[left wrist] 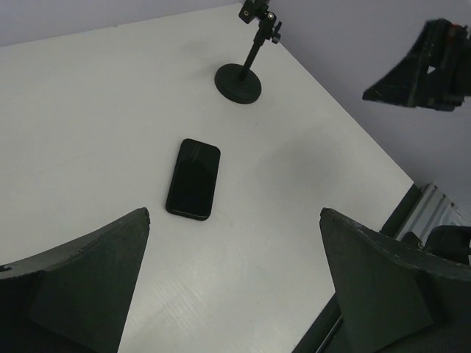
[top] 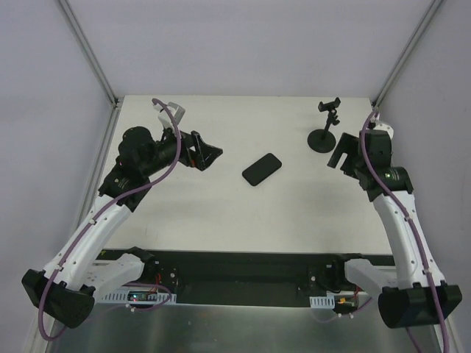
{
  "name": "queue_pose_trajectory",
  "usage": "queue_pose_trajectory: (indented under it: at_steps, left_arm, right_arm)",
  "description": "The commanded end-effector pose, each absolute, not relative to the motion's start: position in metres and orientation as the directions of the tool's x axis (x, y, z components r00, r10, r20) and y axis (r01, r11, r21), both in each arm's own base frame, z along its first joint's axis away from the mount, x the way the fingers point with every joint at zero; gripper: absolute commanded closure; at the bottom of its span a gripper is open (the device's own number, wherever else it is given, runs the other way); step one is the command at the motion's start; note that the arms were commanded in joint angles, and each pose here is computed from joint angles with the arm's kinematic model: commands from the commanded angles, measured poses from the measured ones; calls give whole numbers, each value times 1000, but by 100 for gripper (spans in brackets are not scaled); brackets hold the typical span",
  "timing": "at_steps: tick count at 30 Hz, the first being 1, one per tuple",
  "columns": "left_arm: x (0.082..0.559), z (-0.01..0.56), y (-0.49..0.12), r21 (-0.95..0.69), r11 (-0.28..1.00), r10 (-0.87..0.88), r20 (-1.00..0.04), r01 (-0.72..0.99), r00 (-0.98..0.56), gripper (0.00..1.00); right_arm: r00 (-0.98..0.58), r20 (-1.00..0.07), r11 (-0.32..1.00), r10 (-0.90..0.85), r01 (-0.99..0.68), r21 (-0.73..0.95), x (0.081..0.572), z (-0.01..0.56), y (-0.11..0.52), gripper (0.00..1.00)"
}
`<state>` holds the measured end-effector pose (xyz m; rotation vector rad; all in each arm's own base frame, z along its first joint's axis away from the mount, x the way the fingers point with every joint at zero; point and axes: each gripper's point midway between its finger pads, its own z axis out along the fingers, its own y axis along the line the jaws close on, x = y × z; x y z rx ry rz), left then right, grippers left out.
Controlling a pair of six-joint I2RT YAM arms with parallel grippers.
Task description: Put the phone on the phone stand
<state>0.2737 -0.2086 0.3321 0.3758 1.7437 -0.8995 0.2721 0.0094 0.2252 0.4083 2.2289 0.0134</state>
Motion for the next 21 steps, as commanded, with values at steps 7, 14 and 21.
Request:
queue_pose_trajectory:
  at_steps: [7, 14, 21]
  left_arm:
    - [251, 298, -236, -346, 640, -76, -917, 686, -391, 4]
    - [252, 288, -235, -289, 684, -21, -925, 670, -378, 4]
    - [248, 282, -241, -254, 687, 19, -931, 681, -365, 4]
  right_arm:
    - [-274, -846, 851, 457, 412, 326, 404, 301, -3, 4]
    - [-180, -779, 722, 601, 542, 431, 475, 285, -5, 4]
    - [-163, -753, 629, 637, 676, 385, 539, 241, -12, 4]
